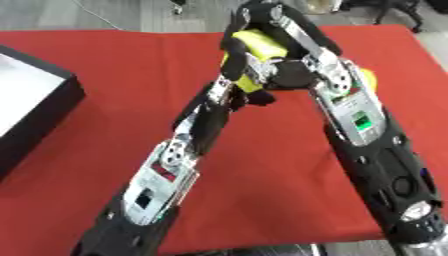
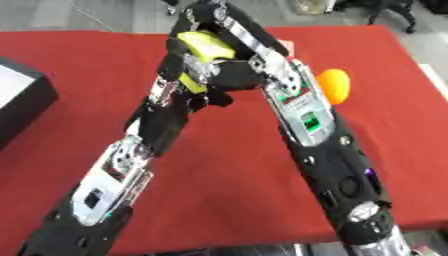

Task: Pick up the objects with one hand, pass them to the other hand, and then place them into the box on the other side of the table.

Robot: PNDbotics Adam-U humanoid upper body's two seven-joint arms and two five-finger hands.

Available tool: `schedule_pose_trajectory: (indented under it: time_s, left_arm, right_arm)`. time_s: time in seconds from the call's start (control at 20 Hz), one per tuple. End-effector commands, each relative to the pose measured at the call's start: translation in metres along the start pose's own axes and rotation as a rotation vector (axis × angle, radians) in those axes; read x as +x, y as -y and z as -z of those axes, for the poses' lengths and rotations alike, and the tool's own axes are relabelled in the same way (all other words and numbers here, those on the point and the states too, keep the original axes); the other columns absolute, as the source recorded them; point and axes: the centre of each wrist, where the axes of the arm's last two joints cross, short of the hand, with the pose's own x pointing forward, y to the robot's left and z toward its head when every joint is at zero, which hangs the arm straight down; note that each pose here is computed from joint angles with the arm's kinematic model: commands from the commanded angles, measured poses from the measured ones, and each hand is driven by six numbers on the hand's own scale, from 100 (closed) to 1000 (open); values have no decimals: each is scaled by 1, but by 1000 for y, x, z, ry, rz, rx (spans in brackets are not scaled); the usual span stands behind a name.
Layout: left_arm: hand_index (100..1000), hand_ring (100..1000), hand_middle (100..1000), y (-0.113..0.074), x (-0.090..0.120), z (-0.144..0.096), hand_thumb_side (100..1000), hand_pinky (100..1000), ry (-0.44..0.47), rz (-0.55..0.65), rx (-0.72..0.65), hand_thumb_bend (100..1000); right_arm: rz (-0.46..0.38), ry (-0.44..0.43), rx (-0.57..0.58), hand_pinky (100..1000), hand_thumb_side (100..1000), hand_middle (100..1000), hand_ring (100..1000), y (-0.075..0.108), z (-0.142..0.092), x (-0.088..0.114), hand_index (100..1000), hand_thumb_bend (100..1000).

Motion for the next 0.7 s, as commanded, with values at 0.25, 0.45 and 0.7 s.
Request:
schedule_pose_trajectory:
  time_s: [0.25, 0.45, 0.7]
  left_arm:
    - [706, 556, 524, 6, 12, 8, 909, 719, 54, -17, 31, 314]
    - [677, 532, 497, 6, 11, 8, 923, 711, 51, -43, 60, 244]
    - [674, 533, 496, 6, 10, 7, 934, 712, 51, -74, 81, 219]
  right_arm:
    - [5, 8, -9, 242, 485, 236, 195, 3, 1, 1, 338, 100]
    - [18, 5, -24, 268, 546, 259, 219, 3, 1, 1, 364, 100]
    - [44, -13, -75, 300, 867, 290, 246, 4, 0, 0, 399, 100]
